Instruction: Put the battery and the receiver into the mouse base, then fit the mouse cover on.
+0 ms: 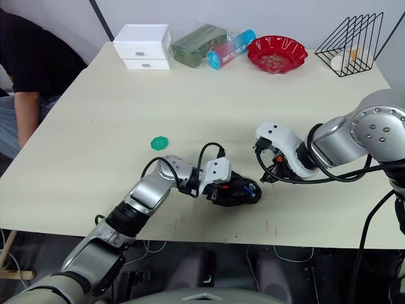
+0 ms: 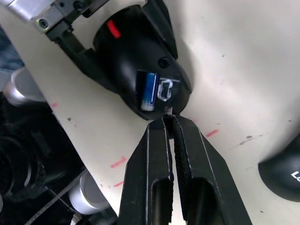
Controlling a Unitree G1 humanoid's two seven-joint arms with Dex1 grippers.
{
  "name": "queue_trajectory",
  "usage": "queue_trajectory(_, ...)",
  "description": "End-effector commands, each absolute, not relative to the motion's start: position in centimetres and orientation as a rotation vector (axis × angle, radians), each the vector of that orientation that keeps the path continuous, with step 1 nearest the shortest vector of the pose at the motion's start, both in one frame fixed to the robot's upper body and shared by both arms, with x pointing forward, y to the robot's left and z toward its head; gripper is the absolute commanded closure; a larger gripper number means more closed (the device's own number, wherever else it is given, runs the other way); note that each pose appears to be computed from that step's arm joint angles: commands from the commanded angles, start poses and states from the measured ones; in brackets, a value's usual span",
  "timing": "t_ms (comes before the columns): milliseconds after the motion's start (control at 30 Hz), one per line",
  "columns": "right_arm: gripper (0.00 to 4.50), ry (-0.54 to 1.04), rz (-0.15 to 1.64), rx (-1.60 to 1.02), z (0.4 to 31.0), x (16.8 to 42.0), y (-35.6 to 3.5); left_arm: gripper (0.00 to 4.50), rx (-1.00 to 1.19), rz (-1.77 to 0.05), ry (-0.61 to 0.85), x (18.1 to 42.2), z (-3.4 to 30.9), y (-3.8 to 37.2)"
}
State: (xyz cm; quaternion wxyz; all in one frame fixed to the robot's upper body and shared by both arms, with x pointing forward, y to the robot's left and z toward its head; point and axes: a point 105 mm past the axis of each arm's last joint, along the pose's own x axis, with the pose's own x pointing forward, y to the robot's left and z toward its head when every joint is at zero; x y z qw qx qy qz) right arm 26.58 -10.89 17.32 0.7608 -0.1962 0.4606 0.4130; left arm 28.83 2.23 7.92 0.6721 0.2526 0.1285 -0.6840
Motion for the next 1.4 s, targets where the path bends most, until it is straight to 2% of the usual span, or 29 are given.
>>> queue_trajectory(33, 4.5, 1.011, 0.881, -0.428, 17.8, 26.7, -10.6, 1.54, 0.576, -1.544, 0.321, 28.6, 6.9, 1.8)
queue_trajectory(633, 4.5, 1.015, 0.779, -0.417, 15.7, 27.0, -8.9, 1.54, 0.591, -1.537, 0.328, 28.8, 6.5, 1.4)
queue_trajectory(1400, 4.5, 1.034, 0.766, -0.412, 14.4, 26.8, -8.6, 1.54, 0.581, -1.537, 0.336, 28.4, 6.4, 1.4)
